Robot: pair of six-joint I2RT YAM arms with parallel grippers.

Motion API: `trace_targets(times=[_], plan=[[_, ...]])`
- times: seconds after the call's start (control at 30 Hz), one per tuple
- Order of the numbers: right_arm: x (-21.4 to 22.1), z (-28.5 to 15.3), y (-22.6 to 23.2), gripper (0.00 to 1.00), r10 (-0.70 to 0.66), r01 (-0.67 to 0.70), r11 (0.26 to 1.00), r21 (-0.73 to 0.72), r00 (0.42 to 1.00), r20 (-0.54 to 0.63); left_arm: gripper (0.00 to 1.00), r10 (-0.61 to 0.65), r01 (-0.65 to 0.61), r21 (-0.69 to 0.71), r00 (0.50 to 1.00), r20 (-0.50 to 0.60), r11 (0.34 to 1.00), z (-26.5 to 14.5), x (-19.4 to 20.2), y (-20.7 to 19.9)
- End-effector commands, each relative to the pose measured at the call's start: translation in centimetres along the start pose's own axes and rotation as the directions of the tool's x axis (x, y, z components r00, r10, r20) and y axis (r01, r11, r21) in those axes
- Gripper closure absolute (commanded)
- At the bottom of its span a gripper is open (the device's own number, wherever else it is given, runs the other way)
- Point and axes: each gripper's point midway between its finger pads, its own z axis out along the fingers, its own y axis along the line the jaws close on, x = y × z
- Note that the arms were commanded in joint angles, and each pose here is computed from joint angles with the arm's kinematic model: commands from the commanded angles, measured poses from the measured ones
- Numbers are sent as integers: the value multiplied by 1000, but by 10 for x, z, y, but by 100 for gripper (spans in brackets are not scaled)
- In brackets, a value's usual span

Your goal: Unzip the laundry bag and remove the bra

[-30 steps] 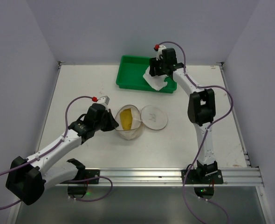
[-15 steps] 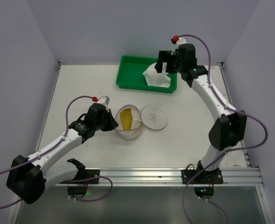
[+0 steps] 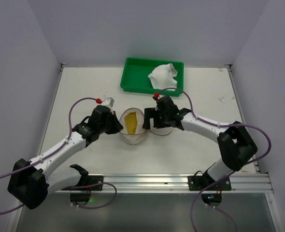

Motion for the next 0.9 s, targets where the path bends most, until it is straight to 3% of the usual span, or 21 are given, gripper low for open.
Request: trace_targets(times=[0.0, 0.47, 0.57, 0.6, 0.63, 0.67, 0.7, 0.73, 0.8, 0.87], plan=[[-5, 8, 28, 7, 79, -75, 993, -88, 996, 43, 100, -8, 8, -8, 999, 39, 1000, 5, -11, 1], [1, 44, 18, 12, 82, -80, 996, -49, 995, 58, 100, -16, 17, -54, 1000, 15, 998, 9, 5, 18], [11, 53, 10, 26, 85, -85, 996, -10, 996, 19, 100, -17, 18, -71, 1000, 14, 997, 7, 7, 22], [13, 53, 9, 41, 84, -84, 996, -8, 996, 12, 100, -18, 19, -80, 1000, 17, 997, 6, 6, 24], [20, 53, 6, 64, 77, -77, 997, -11, 997, 0, 100, -17, 19, -85, 1000, 21, 996, 5, 6, 25], [20, 53, 6, 64, 70, -70, 998, -11, 998, 0, 100, -17, 19, -85, 1000, 21, 996, 5, 6, 25], [21, 52, 6, 72, 62, -62, 998, -17, 998, -2, 100, -16, 18, -85, 1000, 21, 996, 5, 6, 25], [21, 50, 7, 86, 55, -55, 998, -24, 998, 3, 100, -17, 19, -87, 1000, 21, 996, 6, 6, 25], [20, 47, 9, 98, 31, -31, 999, -40, 999, 6, 100, -18, 19, -89, 1000, 16, 996, 7, 7, 26], [15, 41, 12, 100, 12, -10, 999, -48, 1000, 23, 100, -18, 19, -85, 1000, 16, 996, 7, 6, 24]])
